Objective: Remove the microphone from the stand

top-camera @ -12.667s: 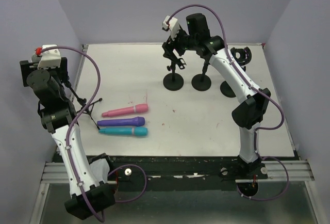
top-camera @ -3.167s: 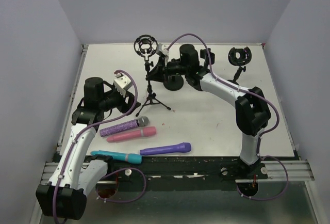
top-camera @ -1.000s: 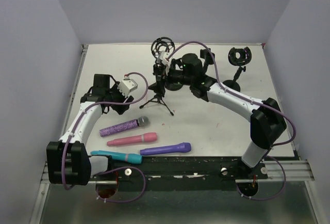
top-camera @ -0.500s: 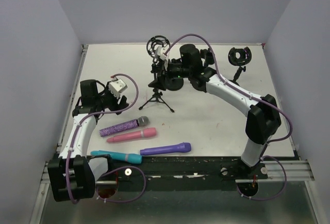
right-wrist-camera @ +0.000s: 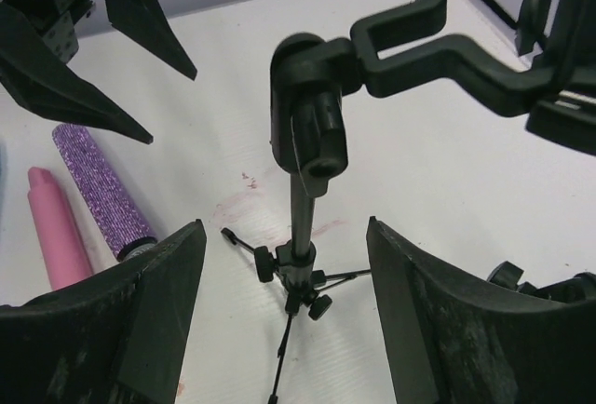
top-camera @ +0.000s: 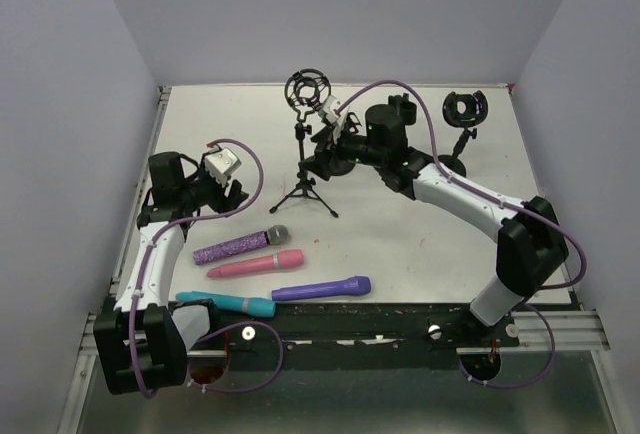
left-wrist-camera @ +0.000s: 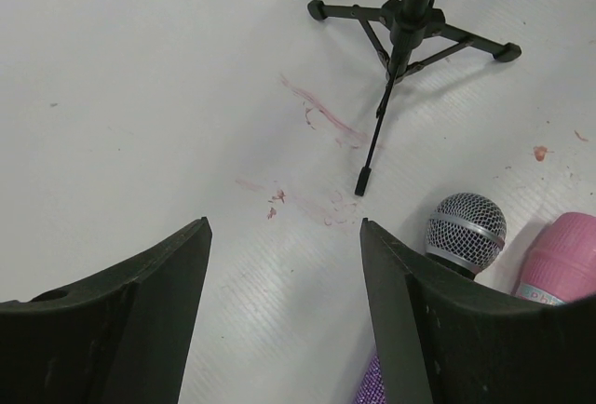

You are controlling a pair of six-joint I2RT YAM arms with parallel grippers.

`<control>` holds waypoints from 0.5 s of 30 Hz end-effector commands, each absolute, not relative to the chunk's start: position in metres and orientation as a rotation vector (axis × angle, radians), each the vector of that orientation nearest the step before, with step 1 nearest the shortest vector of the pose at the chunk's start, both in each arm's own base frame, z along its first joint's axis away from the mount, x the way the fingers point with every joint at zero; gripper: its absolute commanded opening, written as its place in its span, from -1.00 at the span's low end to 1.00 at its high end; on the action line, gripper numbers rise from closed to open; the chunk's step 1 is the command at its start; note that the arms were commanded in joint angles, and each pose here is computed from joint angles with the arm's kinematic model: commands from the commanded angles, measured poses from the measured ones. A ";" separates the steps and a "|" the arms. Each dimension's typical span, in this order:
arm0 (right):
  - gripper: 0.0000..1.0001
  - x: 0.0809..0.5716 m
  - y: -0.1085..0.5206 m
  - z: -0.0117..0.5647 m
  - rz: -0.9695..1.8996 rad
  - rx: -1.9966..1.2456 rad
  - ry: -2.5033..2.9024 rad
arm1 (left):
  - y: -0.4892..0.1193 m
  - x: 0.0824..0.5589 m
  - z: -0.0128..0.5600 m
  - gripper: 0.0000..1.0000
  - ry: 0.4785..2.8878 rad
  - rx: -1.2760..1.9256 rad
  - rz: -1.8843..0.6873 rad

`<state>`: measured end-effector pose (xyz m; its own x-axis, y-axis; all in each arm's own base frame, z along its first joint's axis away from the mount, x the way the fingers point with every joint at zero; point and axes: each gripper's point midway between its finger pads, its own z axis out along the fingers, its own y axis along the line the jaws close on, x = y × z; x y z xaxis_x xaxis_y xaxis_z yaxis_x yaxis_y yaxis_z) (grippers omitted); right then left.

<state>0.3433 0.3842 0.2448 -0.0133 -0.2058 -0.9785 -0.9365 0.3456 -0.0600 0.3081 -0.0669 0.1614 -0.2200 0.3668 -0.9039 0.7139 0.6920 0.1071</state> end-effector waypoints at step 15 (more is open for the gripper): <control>-0.29 0.355 0.405 0.272 0.779 -1.105 1.166 | -0.089 0.310 0.188 0.45 1.773 0.857 -0.487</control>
